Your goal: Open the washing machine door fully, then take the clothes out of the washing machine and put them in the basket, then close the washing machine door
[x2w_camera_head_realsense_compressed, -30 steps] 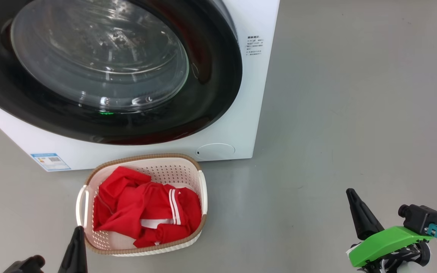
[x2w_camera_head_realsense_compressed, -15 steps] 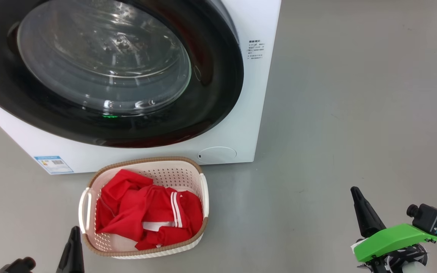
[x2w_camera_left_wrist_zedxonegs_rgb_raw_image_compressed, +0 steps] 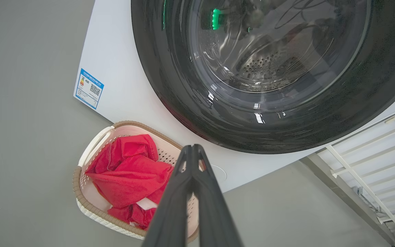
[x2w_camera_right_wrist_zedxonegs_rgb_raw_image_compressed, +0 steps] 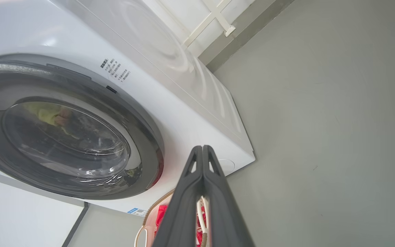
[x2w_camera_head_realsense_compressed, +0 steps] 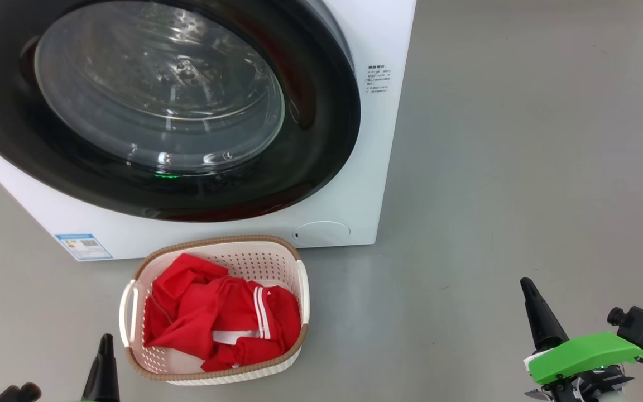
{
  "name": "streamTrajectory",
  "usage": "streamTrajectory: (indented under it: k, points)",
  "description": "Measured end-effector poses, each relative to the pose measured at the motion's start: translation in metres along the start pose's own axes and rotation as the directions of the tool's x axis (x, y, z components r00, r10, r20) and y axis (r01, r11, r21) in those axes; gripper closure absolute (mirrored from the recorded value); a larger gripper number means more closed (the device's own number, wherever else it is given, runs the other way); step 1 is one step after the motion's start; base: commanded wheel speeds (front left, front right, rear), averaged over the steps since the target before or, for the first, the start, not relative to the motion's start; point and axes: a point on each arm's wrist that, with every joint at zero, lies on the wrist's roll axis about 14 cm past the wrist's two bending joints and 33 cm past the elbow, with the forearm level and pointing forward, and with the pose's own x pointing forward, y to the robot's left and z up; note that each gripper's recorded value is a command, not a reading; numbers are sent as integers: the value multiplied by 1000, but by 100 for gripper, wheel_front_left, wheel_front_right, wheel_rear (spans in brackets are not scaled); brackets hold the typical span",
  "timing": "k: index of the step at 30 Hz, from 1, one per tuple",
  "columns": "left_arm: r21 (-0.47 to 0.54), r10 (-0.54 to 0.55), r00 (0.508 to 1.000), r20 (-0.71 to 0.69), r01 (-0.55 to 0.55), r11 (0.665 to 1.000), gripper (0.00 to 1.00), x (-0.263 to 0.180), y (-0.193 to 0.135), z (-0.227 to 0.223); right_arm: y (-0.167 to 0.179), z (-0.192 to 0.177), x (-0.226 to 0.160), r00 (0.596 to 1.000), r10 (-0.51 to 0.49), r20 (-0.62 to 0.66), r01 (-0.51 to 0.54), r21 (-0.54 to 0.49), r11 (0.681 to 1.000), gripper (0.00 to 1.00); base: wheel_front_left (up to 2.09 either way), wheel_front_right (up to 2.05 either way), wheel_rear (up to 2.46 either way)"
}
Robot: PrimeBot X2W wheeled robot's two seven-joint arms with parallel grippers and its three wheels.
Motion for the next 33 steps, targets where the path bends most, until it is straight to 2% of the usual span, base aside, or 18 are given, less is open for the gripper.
streamTrajectory:
  k: [17,33]
  points:
    - [-175,-3,1000,11,5,985,100,-2,-3,7,6,9,0,1000,6,22,-10,164,986,100,0,0,0]
    - [-343,-23,999,28,31,939,100,-2,-10,17,12,13,-3,999,15,31,-24,333,942,100,0,0,0]
